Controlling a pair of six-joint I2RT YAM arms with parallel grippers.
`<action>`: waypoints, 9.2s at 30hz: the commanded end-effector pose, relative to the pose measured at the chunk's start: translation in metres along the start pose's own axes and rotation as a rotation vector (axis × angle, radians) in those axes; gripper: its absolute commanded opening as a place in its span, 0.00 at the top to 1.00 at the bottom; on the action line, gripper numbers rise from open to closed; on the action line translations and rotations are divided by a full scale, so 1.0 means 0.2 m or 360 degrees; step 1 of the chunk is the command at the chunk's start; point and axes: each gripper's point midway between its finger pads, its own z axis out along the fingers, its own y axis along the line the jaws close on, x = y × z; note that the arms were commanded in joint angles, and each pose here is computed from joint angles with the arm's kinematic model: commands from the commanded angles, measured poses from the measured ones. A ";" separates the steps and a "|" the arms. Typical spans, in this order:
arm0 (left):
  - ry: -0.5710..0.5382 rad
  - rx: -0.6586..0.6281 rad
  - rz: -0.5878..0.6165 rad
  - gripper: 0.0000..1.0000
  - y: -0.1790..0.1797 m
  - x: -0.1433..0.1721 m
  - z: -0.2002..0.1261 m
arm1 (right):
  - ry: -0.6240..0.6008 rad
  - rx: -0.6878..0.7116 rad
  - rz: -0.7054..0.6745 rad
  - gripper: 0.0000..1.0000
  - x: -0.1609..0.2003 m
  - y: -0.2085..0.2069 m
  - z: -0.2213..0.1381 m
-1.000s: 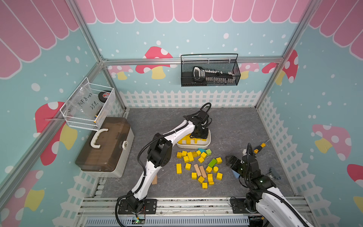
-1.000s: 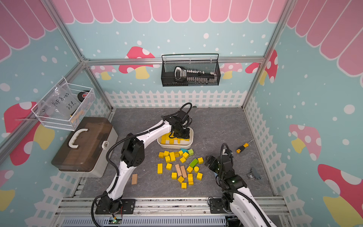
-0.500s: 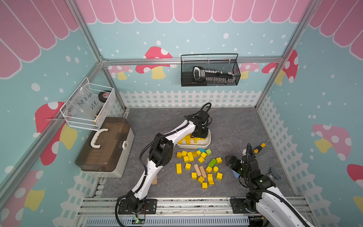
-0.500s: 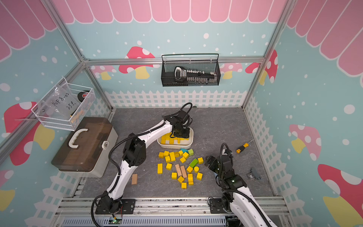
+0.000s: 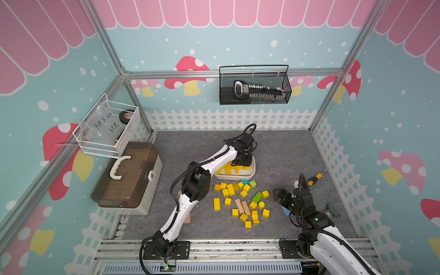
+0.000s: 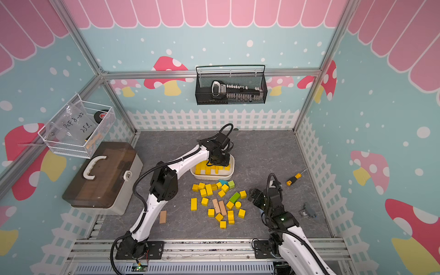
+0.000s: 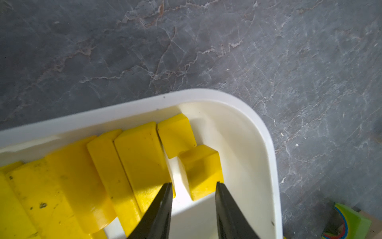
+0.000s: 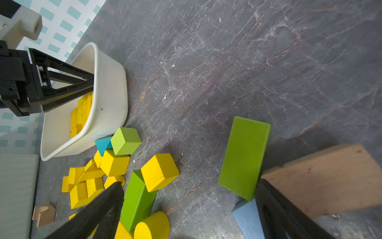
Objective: Pick out the yellow building blocks
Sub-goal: Place the building block in the storage box, then pick up the building block from the center of the board, then place the building block in the storage box.
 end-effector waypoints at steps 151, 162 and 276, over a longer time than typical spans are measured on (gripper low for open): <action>-0.0781 0.0472 -0.0127 0.46 0.46 1.04 -1.49 | 0.0762 0.0185 -0.0545 0.08 -0.03 0.34 0.16; -0.0812 0.0466 -0.0045 0.46 0.45 1.08 -1.58 | 0.0914 0.0279 -0.0822 0.27 0.03 0.29 0.22; -0.0906 0.0480 -0.0343 0.51 0.66 0.92 -1.55 | 0.0852 0.0050 -0.0766 0.76 -0.10 0.93 0.63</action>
